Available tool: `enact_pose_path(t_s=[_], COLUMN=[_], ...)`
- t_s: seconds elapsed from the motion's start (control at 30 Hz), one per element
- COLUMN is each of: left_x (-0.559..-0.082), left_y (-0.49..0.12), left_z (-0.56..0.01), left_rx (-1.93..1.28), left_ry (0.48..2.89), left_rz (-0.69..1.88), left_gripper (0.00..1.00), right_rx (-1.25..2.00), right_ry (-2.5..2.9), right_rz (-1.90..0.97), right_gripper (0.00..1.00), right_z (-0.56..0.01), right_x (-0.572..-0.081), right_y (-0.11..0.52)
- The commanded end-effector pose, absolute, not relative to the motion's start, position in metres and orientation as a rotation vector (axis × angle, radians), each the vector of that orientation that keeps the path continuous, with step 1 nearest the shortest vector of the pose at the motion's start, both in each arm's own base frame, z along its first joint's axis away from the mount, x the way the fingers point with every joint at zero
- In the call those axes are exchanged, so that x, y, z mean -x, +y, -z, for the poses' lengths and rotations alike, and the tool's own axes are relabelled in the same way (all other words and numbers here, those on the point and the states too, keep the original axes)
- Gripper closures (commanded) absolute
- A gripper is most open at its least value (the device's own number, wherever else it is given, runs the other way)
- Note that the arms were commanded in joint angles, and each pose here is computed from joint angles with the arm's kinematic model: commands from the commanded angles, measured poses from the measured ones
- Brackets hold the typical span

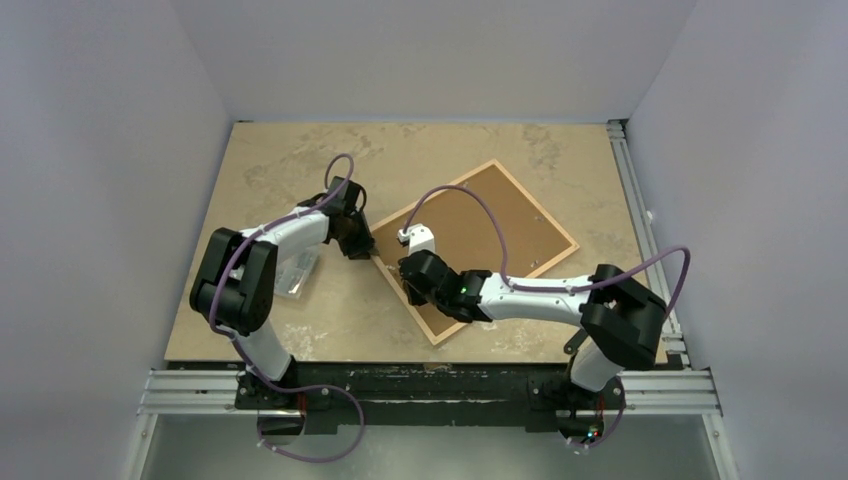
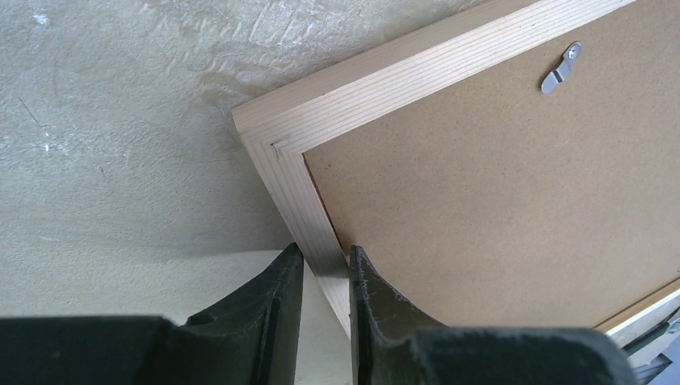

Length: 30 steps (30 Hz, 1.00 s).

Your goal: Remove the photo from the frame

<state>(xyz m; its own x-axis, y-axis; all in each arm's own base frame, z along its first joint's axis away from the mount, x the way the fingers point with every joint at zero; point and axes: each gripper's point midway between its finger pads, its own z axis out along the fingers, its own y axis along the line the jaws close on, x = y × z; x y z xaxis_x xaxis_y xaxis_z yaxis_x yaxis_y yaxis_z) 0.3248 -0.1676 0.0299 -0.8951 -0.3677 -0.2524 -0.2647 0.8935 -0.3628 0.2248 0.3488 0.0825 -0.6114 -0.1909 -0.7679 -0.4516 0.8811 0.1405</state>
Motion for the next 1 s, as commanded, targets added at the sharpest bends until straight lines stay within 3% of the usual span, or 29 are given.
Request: enact_pose_path(t_s=[0.0, 0.4, 0.67, 0.83, 0.97], left_x=[-0.310, -0.306, -0.310, -0.314, -0.318], left_y=[-0.172, -0.174, -0.177, -0.185, -0.190], left_z=[-0.024, -0.019, -0.032, -0.070, -0.119], left_rx=[0.399, 0.426, 0.428, 0.396, 0.310], left_ry=[2.796, 2.809, 2.785, 2.709, 2.615], left_rz=[0.485, 0.503, 0.529, 0.625, 0.696], left_gripper=[1.00, 1.00, 0.99, 0.62, 0.46], right_rx=[0.447, 0.408, 0.362, 0.269, 0.104], right_ry=[2.160, 2.107, 2.028, 1.961, 2.021], right_rz=[-0.463, -0.390, -0.344, -0.421, -0.228], right_gripper=[1.00, 1.00, 1.00, 1.00, 1.00], right_z=[-0.102, -0.102, -0.156, -0.219, -0.215], right_x=[-0.234, -0.255, -0.266, -0.256, -0.266], right_y=[0.367, 0.373, 0.364, 0.329, 0.241])
